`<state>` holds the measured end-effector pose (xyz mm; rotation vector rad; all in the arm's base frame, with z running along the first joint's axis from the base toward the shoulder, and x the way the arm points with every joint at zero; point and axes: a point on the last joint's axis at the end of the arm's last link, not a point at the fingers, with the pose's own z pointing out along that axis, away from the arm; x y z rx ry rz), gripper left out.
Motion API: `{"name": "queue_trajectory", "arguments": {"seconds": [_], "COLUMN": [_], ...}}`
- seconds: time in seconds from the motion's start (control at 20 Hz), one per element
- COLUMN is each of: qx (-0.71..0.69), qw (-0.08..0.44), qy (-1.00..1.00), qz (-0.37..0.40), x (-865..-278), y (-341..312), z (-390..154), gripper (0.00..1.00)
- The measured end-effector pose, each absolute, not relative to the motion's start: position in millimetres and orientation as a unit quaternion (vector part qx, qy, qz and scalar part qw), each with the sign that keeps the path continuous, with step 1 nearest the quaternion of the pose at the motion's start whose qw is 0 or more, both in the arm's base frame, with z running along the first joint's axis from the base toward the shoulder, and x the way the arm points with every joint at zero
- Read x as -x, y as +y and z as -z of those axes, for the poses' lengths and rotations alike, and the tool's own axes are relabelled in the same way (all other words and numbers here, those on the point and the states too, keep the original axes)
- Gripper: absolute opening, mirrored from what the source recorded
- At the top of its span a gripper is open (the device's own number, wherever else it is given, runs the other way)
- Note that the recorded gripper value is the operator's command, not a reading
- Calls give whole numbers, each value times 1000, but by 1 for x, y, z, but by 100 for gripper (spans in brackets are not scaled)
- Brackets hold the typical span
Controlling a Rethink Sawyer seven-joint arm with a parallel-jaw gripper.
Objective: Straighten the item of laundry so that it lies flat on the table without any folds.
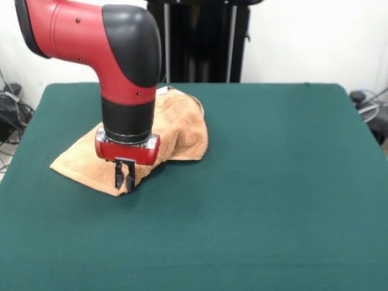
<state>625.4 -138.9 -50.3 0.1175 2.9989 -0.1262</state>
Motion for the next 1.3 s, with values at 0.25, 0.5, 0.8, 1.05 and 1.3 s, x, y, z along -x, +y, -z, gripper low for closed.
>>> {"name": "queue_trajectory", "arguments": {"seconds": [0.25,0.5,0.8,1.05,1.3], "qx": [-32,-33,-30,-25,-24], "qw": [73,72,55,31,14], "qy": [996,996,997,999,1000], "qz": [43,43,35,25,16], "x": [-631,-635,-644,-653,-658], "y": [-132,-133,-136,-139,-143], "z": [50,53,55,55,55], "gripper": [0,0,0,0,0]}}
